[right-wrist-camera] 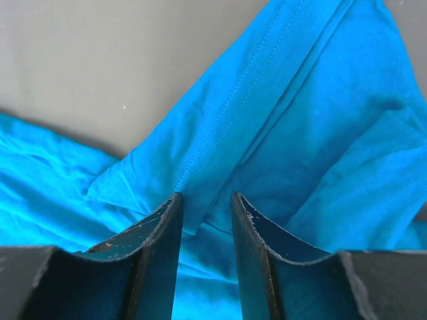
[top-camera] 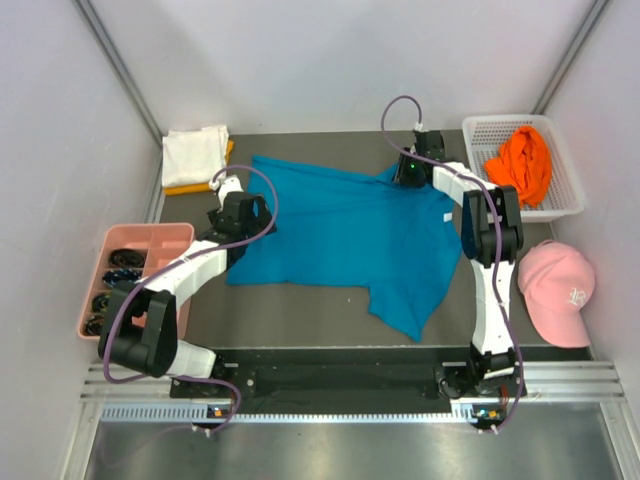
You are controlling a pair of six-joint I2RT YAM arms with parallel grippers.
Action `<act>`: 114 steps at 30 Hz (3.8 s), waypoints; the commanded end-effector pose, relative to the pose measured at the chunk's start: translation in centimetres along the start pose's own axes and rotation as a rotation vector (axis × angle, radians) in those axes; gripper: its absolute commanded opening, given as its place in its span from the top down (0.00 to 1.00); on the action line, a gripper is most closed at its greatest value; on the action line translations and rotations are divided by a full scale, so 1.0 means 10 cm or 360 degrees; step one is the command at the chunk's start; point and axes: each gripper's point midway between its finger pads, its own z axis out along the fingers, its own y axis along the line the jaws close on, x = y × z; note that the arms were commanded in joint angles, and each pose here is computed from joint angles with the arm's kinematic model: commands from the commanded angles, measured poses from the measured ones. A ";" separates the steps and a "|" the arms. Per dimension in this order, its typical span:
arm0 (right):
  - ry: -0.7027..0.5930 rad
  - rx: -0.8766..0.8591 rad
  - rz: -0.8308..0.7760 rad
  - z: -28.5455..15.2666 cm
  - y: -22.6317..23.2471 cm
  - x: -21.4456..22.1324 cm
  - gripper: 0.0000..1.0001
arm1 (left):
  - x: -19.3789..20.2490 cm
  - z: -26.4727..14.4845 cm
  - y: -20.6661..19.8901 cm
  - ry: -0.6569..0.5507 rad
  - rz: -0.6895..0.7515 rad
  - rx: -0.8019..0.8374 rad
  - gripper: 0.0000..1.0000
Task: Fold and stack the t-shirts
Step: Flatten out the tshirt
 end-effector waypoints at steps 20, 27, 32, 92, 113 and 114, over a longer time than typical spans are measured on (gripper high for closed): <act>-0.0052 -0.0159 -0.0037 -0.09 0.26 -0.22 1.00 | -0.18 -0.01 0.00 -0.0089 -0.0047 0.0004 0.01; -0.0135 -0.0225 -0.0035 -0.16 0.37 -0.37 1.00 | -0.20 -0.02 -0.01 -0.0092 -0.0048 0.0012 0.01; -0.0214 -0.0311 -0.0009 -0.17 0.51 -0.55 1.00 | -0.22 -0.04 0.00 -0.0098 -0.0043 0.0004 0.01; -0.0916 -0.0889 0.0333 0.19 0.87 -1.77 0.14 | -0.07 0.24 0.13 -0.0017 -0.0028 -0.0105 0.01; -0.0647 -0.0320 0.0361 -0.12 -0.28 -1.53 0.09 | -0.13 0.17 0.07 -0.0039 -0.0051 -0.0038 0.01; -0.0627 -0.0290 0.0354 -0.14 -0.30 -1.53 0.09 | -0.13 0.16 0.07 -0.0038 -0.0051 -0.0036 0.01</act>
